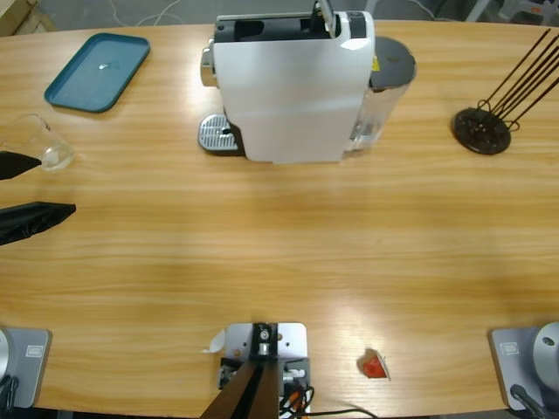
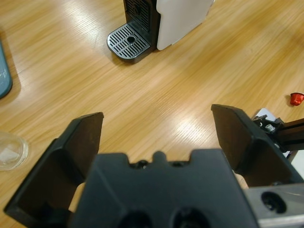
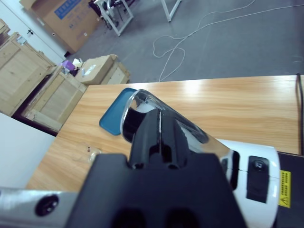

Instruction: Pour coffee

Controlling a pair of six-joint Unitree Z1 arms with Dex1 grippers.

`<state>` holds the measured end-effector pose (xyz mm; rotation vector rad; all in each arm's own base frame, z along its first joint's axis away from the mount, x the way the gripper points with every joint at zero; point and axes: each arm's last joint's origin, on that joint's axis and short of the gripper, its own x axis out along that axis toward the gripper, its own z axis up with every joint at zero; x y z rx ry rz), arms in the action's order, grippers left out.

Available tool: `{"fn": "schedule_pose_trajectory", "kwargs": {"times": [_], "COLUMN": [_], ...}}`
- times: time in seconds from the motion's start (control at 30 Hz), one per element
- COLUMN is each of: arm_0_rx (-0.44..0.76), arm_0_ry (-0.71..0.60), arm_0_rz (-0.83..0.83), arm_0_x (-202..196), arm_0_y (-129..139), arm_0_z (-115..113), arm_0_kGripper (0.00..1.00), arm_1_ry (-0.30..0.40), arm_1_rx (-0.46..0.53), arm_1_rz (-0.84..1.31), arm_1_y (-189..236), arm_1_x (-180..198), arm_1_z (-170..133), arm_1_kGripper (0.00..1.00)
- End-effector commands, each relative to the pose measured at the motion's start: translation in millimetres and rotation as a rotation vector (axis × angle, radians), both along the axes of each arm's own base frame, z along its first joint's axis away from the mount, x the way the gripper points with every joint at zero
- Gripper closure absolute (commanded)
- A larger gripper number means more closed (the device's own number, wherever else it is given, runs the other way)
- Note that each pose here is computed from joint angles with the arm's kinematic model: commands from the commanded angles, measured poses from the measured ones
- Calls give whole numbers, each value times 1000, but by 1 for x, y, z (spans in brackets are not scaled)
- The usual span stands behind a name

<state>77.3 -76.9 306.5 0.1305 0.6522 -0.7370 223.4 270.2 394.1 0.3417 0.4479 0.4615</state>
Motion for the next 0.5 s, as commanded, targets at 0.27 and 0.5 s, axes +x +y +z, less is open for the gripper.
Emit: {"fn": "schedule_pose_trajectory", "kwargs": {"times": [0.27, 0.5], "arm_0_rx": [37, 39], "arm_0_ry": [11, 12], "arm_0_rz": [-2, -1], "arm_0_x": [-5, -5], "arm_0_y": [7, 7], "arm_0_z": [-14, -14], "arm_0_kGripper": [6, 7], "arm_1_ry": [143, 389], "arm_1_rx": [-100, -162], "arm_1_rz": [121, 196], "arm_1_y": [65, 85], "arm_1_x": [19, 23], "arm_1_z": [-83, -147], "arm_1_kGripper": [1000, 1000]}}
